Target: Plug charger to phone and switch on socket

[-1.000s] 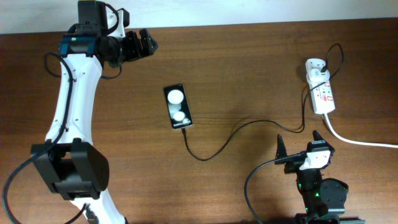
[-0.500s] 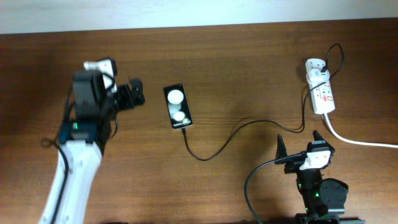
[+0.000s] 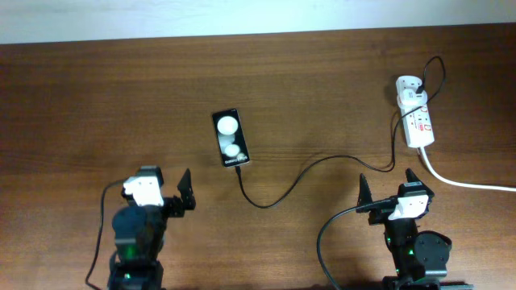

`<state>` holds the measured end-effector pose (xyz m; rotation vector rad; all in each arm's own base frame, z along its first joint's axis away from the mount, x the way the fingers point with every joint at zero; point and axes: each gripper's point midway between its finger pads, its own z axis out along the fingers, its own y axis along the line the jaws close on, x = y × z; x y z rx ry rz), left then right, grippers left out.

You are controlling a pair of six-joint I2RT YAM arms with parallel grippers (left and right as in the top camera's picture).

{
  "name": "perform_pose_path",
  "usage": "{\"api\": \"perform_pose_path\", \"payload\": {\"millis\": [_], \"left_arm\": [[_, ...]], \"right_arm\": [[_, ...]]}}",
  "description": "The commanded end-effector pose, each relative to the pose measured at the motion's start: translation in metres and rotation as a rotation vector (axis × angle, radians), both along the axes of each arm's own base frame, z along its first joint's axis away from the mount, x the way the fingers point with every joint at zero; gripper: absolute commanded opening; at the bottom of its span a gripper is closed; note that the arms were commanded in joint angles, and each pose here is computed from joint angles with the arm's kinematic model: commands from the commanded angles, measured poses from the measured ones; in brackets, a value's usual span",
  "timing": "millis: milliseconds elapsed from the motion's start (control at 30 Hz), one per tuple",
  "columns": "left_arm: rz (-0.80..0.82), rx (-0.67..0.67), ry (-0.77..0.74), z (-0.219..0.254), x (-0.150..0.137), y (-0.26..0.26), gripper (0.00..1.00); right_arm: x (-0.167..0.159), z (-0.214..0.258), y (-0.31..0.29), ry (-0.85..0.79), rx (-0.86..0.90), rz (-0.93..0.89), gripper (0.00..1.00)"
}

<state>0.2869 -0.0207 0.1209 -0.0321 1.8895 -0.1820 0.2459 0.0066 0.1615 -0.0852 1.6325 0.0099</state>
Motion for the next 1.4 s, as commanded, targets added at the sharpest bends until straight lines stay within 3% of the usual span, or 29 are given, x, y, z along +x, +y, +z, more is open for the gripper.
{"api": "perform_pose_path", "payload": {"millis": [0, 167, 367, 667, 1367], "left_arm": [[-0.006, 0.050, -0.059, -0.008, -0.014, 0.002, 0.99], [-0.138, 0.217, -0.071, -0.011, -0.023, -0.011, 0.99], [-0.160, 0.287, -0.067, -0.013, -0.039, -0.010, 0.99], [-0.118, 0.304, -0.306, 0.042, -0.043, -0.009, 0.99], [-0.118, 0.303, -0.298, 0.040, -0.043, -0.009, 0.99]], "right_arm": [[0.000, -0.003, 0.001, 0.001, 0.005, 0.001, 0.99], [0.000, -0.003, 0.001, 0.001, 0.005, 0.001, 0.98], [0.000, -0.003, 0.001, 0.001, 0.005, 0.001, 0.99], [0.000, -0.003, 0.001, 0.001, 0.005, 0.001, 0.99], [0.000, -0.003, 0.001, 0.001, 0.005, 0.001, 0.99]]}}
